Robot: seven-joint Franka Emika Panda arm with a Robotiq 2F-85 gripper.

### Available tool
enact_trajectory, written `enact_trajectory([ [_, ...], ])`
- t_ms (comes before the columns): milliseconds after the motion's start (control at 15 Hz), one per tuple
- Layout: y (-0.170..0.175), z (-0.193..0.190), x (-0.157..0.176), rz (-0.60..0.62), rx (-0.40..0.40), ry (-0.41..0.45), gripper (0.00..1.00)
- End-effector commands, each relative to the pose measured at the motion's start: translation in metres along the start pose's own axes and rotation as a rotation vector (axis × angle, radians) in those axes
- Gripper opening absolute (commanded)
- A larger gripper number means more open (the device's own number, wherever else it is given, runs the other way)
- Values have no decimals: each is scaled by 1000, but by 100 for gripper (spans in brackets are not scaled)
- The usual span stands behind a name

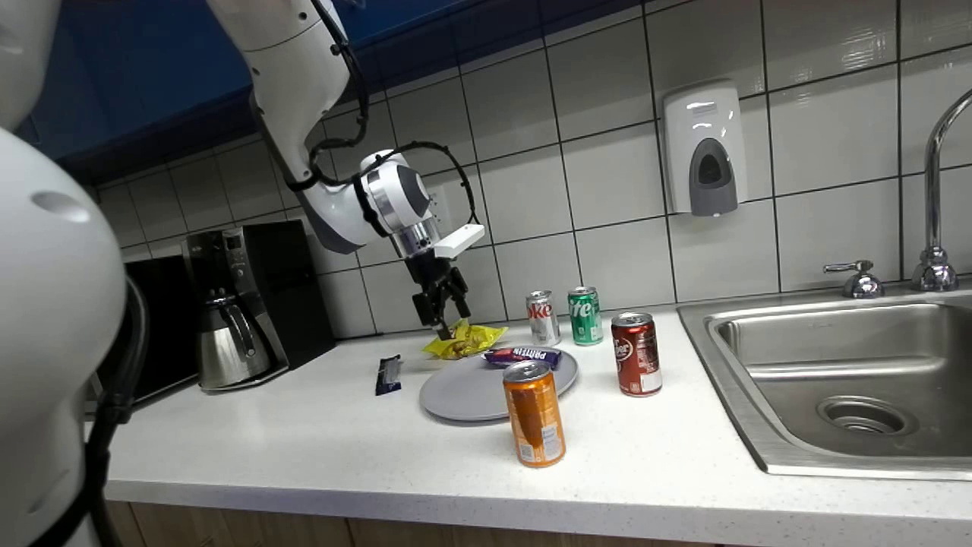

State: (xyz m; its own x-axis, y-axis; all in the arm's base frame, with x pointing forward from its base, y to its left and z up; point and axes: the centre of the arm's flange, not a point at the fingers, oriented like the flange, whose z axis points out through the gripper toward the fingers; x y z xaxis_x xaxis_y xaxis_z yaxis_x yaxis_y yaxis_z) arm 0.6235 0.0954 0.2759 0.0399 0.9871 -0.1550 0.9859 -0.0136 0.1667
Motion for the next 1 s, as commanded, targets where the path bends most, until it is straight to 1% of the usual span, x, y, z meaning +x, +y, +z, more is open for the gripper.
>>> enact_trajectory([
  [0,-23,-14,-7,34,-17,-4,100],
  [467,-41,-19,-19,92,-5,-15,100],
  [933,-43,-17,-45,141,7,-23,100],
])
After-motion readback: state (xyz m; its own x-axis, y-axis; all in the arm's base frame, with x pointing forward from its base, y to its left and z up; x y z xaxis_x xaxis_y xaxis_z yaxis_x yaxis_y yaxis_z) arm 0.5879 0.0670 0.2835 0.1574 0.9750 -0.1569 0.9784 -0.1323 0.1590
